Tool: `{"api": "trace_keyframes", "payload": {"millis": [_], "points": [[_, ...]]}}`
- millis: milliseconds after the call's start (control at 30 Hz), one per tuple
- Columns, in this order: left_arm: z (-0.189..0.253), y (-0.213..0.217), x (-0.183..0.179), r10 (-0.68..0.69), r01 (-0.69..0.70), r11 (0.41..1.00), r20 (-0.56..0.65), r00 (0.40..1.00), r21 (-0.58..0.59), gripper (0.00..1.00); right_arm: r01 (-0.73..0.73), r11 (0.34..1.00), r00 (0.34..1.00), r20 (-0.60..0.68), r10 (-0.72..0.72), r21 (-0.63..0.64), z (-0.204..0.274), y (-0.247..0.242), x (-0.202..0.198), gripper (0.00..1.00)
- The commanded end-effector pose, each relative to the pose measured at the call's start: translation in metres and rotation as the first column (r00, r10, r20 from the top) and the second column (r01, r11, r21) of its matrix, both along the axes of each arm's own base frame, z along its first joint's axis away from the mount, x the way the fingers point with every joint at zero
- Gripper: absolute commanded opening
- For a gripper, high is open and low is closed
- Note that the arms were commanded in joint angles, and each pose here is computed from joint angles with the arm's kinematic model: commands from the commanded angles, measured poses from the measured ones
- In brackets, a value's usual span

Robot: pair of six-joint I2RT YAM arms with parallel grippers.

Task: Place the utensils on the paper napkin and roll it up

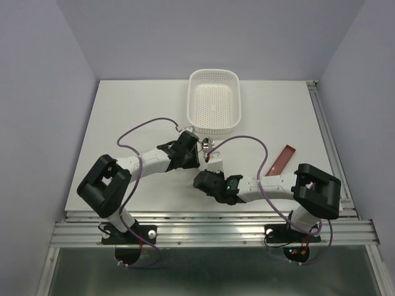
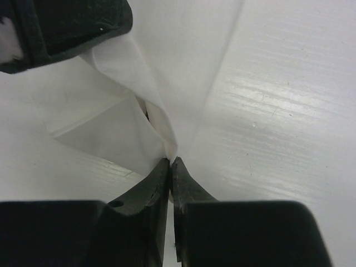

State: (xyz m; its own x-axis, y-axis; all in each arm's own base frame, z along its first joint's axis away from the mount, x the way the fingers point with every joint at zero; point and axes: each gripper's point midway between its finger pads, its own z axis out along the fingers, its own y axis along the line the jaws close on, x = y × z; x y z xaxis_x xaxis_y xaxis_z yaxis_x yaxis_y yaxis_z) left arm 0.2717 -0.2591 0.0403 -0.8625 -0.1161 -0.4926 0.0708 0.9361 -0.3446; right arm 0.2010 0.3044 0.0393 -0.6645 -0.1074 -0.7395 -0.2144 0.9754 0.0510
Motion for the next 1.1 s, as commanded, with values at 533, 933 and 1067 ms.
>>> {"api": "trace_keyframes", "payload": {"millis": [533,933,1067], "points": [[0.066,-0.019,-0.009,0.027,-0.028,0.970,-0.006,1.000,-0.241,0.81,0.024,1.000,0.999,0.042,-0.025,0.019,0.015,0.010,0.005,0.06],[0.047,-0.027,-0.006,-0.005,-0.007,0.981,-0.063,0.998,-0.191,0.68,0.025,1.000,0.999,0.046,-0.025,0.013,0.016,0.008,0.005,0.07],[0.042,-0.017,-0.009,0.005,-0.014,0.988,-0.060,0.998,-0.152,0.49,0.028,0.999,0.999,0.043,-0.028,0.016,0.016,0.008,0.004,0.09]]}}
